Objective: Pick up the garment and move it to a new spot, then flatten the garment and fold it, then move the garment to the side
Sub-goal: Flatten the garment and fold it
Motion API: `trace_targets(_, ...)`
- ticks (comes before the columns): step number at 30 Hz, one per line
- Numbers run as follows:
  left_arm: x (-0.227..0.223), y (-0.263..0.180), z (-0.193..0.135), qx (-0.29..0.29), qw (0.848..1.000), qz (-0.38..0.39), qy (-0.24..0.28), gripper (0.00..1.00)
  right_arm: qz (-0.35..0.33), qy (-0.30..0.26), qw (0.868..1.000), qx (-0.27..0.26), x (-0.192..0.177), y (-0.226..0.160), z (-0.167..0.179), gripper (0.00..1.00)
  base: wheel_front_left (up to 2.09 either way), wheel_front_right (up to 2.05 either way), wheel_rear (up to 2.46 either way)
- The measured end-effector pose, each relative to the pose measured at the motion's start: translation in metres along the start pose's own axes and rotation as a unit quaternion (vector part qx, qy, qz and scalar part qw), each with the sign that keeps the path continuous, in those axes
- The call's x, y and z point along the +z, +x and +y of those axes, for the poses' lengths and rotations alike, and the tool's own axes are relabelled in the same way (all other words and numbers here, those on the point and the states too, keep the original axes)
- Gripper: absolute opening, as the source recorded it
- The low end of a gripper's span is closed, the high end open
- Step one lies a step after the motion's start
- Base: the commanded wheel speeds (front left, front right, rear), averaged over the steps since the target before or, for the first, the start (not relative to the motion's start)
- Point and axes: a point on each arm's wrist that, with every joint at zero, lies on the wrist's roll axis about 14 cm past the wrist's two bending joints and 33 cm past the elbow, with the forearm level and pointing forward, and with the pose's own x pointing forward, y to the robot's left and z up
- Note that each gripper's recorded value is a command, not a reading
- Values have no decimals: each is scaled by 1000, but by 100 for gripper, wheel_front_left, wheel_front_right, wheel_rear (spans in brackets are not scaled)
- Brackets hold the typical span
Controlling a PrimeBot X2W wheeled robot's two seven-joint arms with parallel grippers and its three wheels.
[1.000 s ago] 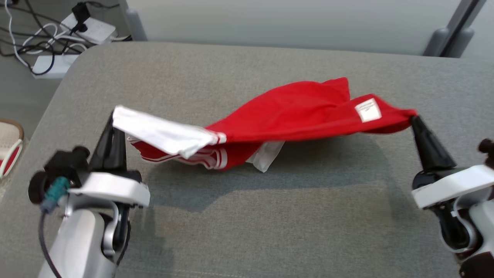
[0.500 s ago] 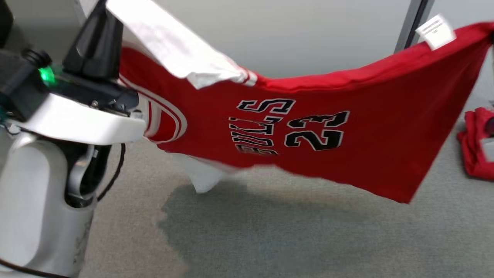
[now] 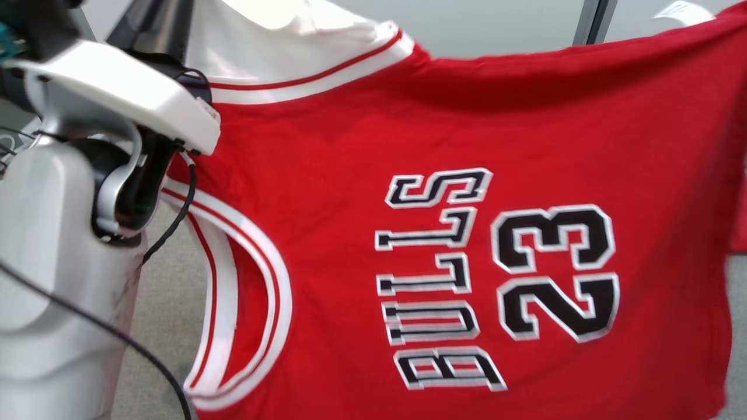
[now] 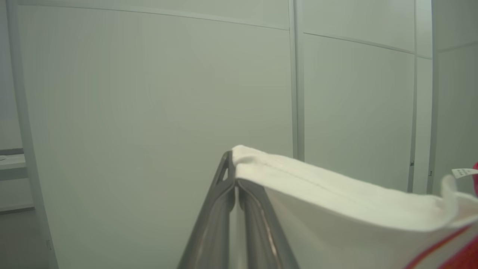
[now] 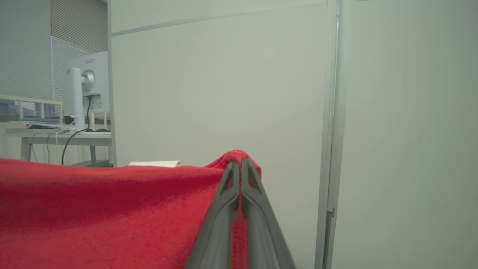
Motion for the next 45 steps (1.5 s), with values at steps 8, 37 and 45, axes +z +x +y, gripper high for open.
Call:
trace_targets(8,-40,64,42,52,993,17,108,0,41,-65,997,6,-29,103,12,0,0,0,0)
trace_targets(37,-310,-72,44,23,964,263,29,0,295,-59,952,-58,-280,-51,-21,0,0,0,0)
trace_targets(45,-295,-129,31,37,960,277,30,0,336,-35,936,-102,-277,-131,-26,0,0,0,0)
